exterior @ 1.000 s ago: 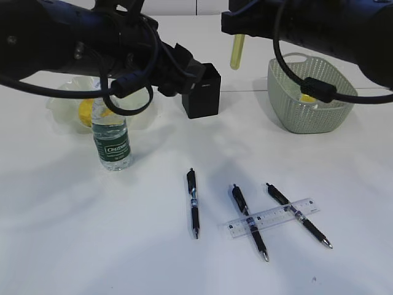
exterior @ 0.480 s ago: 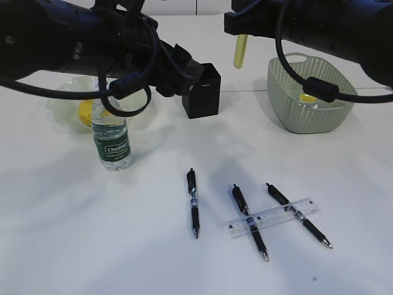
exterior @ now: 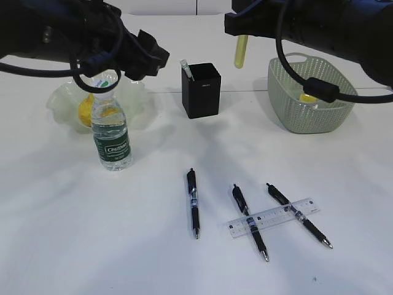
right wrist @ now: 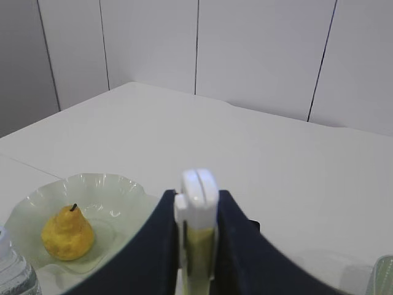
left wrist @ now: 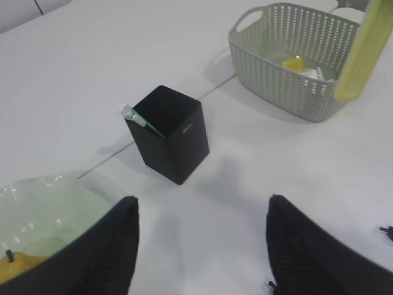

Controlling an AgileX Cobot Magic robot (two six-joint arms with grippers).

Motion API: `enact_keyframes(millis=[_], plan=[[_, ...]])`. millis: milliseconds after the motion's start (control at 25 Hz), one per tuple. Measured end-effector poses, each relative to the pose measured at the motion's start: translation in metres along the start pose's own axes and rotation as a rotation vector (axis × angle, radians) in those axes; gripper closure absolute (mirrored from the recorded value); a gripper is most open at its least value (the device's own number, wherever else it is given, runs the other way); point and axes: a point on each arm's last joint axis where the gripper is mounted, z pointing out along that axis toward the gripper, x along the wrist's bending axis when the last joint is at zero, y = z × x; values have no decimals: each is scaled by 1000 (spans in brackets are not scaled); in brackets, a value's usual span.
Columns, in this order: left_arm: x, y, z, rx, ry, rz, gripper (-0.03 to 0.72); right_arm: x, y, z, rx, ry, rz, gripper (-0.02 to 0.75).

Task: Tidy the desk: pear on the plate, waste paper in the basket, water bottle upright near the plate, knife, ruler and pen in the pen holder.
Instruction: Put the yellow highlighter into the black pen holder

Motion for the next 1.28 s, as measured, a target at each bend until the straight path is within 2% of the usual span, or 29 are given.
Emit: enact_keyframes(millis=[200,440,840,1280], plan=[[9,7,-11,-32,24,-12,225,0,2,0,-17,-1,0,633],[19,19,-30,-80,57,13,225,0,7,0,-72,-5,-1,633],[65,25,-57,-126,193,-31,225,0,7,0,-80,-5,-1,633],[116,12,-71,-81,343,-88,225,1,-8,10,-43,4,-16,633]])
